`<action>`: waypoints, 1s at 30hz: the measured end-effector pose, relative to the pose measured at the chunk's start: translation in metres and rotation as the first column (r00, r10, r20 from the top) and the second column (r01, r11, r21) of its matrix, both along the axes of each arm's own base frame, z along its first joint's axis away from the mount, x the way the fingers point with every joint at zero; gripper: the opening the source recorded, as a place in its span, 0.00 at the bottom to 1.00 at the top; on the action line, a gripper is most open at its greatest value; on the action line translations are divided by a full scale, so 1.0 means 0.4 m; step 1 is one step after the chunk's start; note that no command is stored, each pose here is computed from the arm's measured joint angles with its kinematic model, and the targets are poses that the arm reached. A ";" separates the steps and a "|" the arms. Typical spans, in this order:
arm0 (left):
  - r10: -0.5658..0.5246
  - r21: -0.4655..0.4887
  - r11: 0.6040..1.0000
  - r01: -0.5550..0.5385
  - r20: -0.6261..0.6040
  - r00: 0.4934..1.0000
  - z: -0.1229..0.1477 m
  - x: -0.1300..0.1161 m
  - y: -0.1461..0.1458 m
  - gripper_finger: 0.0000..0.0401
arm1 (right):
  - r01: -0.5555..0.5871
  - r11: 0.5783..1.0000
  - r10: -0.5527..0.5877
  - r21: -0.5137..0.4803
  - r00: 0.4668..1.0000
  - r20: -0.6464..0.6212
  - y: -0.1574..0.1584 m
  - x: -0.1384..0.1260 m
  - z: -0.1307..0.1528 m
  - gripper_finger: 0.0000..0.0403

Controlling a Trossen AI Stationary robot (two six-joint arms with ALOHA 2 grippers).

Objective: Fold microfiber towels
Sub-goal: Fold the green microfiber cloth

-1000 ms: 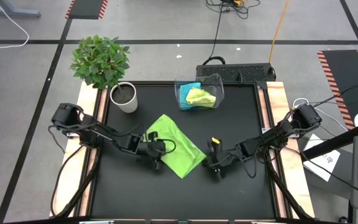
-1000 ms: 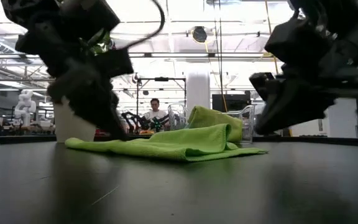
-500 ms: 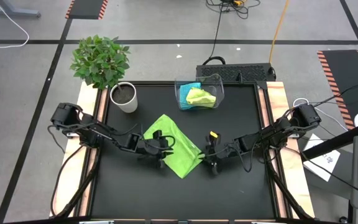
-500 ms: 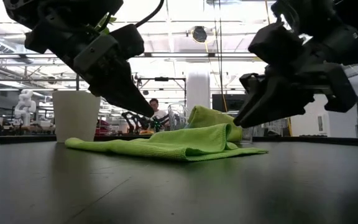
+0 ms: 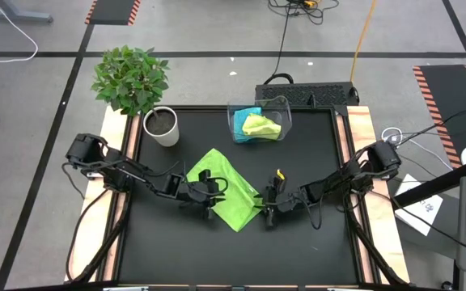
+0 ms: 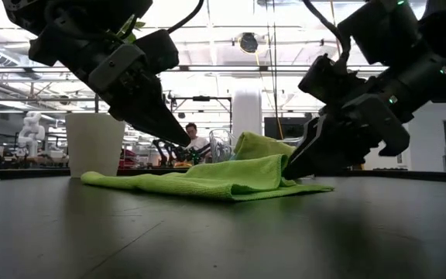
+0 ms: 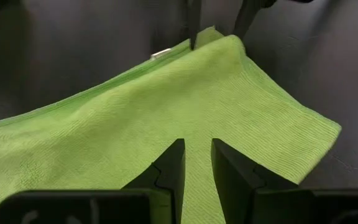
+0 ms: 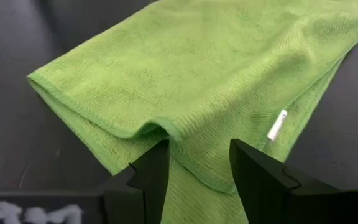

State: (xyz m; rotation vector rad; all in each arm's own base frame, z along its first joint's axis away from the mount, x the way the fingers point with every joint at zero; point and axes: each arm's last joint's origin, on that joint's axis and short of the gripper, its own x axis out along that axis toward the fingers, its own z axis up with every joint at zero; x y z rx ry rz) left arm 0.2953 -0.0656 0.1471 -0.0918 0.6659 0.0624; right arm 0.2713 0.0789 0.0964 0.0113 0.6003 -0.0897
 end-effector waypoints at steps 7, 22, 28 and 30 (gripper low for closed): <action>-0.031 0.019 0.999 0.031 -0.001 1.000 0.000 -0.003 -0.012 0.20 | 0.014 1.000 -0.014 0.014 0.999 0.031 0.020 0.007 -0.010 0.40; -0.032 0.017 0.999 0.032 0.003 0.999 0.002 -0.003 -0.014 0.20 | 0.100 0.993 -0.097 -0.066 0.994 0.049 0.073 -0.003 -0.001 0.40; -0.033 0.017 0.999 0.033 0.003 0.999 0.002 -0.003 -0.015 0.20 | 0.104 0.991 -0.102 -0.085 0.994 0.030 0.072 -0.006 -0.005 0.40; -0.034 0.018 0.999 0.034 0.003 0.999 0.002 -0.003 -0.015 0.20 | 0.090 0.994 -0.089 -0.069 0.996 0.016 0.074 -0.008 -0.008 0.40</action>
